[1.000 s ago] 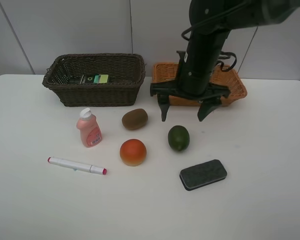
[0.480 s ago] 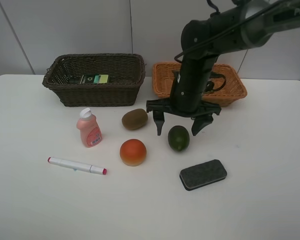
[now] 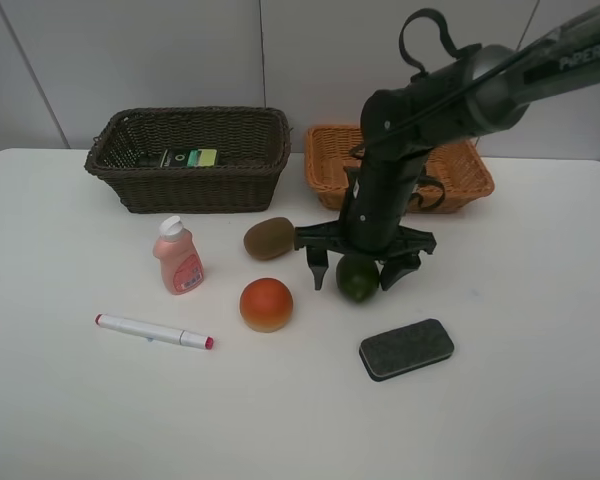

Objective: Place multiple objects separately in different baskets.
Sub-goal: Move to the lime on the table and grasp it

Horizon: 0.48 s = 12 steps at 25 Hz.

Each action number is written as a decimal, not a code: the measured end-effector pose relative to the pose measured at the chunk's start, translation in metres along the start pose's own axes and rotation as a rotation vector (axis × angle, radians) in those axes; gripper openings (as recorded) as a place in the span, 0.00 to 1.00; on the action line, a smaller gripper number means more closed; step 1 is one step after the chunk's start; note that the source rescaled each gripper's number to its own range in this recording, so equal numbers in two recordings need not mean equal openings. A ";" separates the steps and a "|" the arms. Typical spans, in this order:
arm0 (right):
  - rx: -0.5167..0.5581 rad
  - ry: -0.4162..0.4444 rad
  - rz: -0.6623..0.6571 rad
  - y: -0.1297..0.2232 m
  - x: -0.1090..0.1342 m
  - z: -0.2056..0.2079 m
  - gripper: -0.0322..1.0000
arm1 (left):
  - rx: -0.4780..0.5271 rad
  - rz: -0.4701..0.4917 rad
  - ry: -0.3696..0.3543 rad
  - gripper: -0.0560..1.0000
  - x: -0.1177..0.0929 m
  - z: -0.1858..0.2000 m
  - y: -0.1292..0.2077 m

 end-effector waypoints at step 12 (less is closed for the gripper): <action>-0.018 0.007 0.010 -0.005 -0.002 -0.004 1.00 | 0.000 0.000 0.000 1.00 0.000 0.000 0.000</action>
Point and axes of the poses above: a point on each arm's last joint axis where the gripper is mounted, z pointing back along that axis away from the gripper, x along the wrist's bending axis when the last joint is at zero, y = z × x, the point moved 9 cm from there along -z, pointing out along that axis toward the gripper, and after that the axes turned 1 degree about -z, right-handed, at the moved point
